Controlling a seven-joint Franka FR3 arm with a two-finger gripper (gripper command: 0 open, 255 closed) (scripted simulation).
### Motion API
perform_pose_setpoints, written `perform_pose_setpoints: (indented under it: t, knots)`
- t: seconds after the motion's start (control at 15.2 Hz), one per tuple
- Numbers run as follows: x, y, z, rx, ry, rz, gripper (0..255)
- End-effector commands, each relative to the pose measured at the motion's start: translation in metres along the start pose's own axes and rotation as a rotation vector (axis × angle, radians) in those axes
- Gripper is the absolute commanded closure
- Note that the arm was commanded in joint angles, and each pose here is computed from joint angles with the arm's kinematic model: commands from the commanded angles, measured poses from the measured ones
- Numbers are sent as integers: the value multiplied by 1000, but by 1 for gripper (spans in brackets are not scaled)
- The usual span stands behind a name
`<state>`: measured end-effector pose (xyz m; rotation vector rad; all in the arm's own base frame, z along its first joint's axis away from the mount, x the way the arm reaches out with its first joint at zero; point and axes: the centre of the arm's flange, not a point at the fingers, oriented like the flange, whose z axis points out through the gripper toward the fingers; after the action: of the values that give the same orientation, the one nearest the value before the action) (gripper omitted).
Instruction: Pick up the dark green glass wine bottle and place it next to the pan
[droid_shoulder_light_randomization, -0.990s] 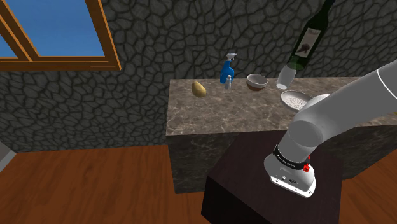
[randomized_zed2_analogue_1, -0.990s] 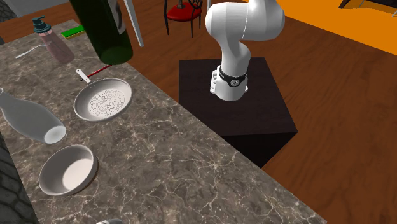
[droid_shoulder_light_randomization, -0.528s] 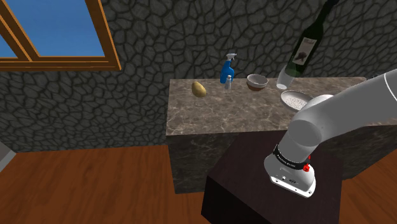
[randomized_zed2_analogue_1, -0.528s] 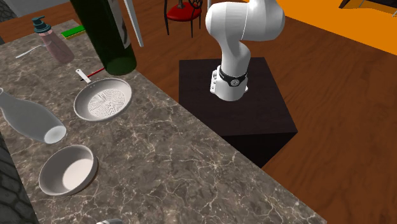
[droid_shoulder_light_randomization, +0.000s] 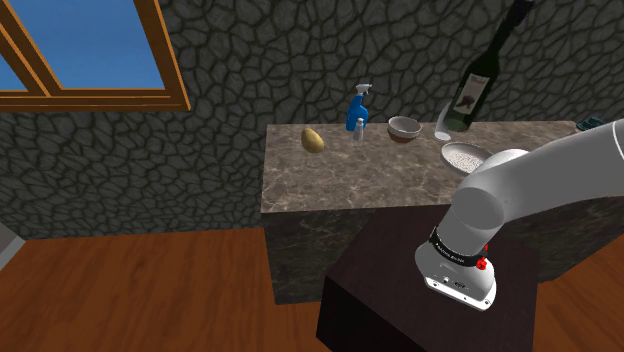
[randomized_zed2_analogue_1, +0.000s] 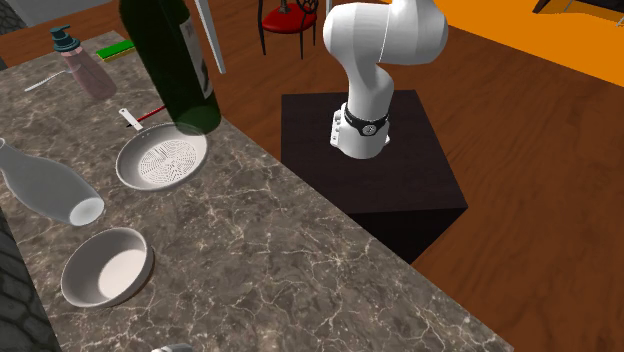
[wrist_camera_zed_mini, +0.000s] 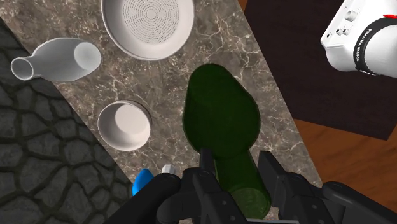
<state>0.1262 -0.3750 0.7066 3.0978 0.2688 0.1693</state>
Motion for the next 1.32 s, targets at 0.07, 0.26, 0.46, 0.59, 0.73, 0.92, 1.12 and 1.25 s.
perform_pose_setpoints:
  t: [0.07,0.26,0.46,0.59,0.73,0.92,1.12,1.25]
  knots:
    - [-3,-1,15,-1,0,0,255]
    - [-4,-2,31,-1,0,0,255]
    - [-6,-2,47,-1,0,0,255]
    - [-7,-3,57,-1,0,0,255]
    - [-8,-3,68,-1,0,0,255]
    - [-10,-4,83,-1,0,0,255]
    - [-11,-4,99,-1,0,0,255]
    - [-13,-5,110,-1,0,0,255]
